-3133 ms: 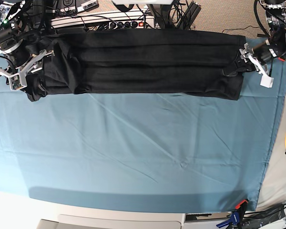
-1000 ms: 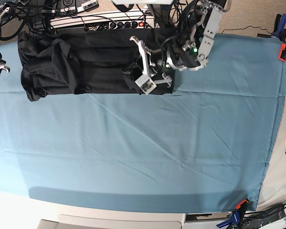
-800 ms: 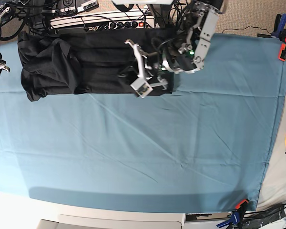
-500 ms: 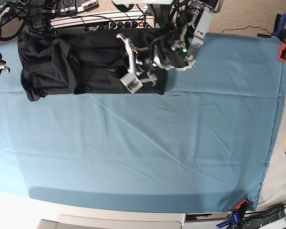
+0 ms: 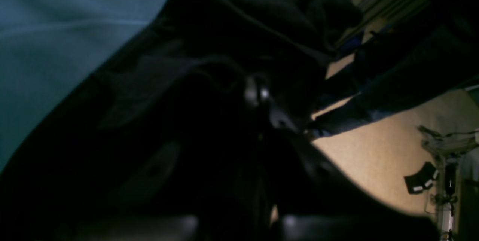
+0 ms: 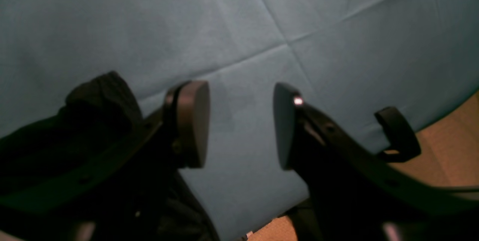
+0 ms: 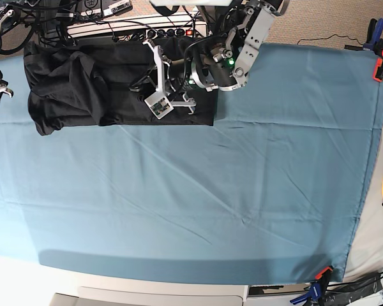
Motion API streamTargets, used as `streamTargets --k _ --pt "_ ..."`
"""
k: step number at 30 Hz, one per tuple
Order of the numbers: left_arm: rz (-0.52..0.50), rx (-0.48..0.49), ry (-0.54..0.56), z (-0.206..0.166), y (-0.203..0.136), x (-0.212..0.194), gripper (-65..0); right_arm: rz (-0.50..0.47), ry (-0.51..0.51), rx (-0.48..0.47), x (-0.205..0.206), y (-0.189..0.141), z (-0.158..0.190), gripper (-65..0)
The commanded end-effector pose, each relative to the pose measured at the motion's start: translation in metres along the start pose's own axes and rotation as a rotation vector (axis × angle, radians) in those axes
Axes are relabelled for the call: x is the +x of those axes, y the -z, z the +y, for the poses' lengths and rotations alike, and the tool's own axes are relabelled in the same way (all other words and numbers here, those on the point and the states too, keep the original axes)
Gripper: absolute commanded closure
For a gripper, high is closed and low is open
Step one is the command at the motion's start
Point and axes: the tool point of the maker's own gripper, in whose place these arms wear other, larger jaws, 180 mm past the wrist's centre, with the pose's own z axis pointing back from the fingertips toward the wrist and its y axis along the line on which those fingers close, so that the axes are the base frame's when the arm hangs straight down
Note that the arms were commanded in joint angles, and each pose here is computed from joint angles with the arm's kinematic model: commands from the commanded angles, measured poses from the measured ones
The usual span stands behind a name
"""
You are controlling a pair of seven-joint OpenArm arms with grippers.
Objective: Fold the T-shirt properly
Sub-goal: 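Fold the held end with the left gripper over toward the right gripper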
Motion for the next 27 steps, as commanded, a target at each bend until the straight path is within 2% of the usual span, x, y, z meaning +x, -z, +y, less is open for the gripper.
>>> streamTargets --k 1,6,12,25,26,27 --pt "-0.076 -0.023 0.006 -0.007 0.000 0.021 0.0 -0.056 -0.019 -0.013 0.020 -0.003 -0.006 -27.9" --pt "-0.093 -0.020 0.011 -0.006 0.000 0.026 0.0 -0.056 -0.019 -0.013 0.020 -0.003 -0.006 -27.9" --pt "-0.089 0.038 0.011 0.007 0.000 0.029 0.0 -0.055 -0.017 -0.013 0.019 -0.003 -0.006 -27.9" --pt "-0.089 0.034 0.014 0.006 0.001 0.028 0.0 -0.055 -0.017 -0.012 0.019 -0.003 -0.006 -27.9" --pt "-0.087 0.033 0.014 0.006 0.001 0.028 -4.1 -0.055 -0.017 -0.012 0.019 -0.003 -0.006 -27.9" --pt "-0.086 0.024 0.021 0.004 0.001 0.027 -11.7 -0.055 -0.017 -0.012 0.019 -0.003 -0.006 -27.9"
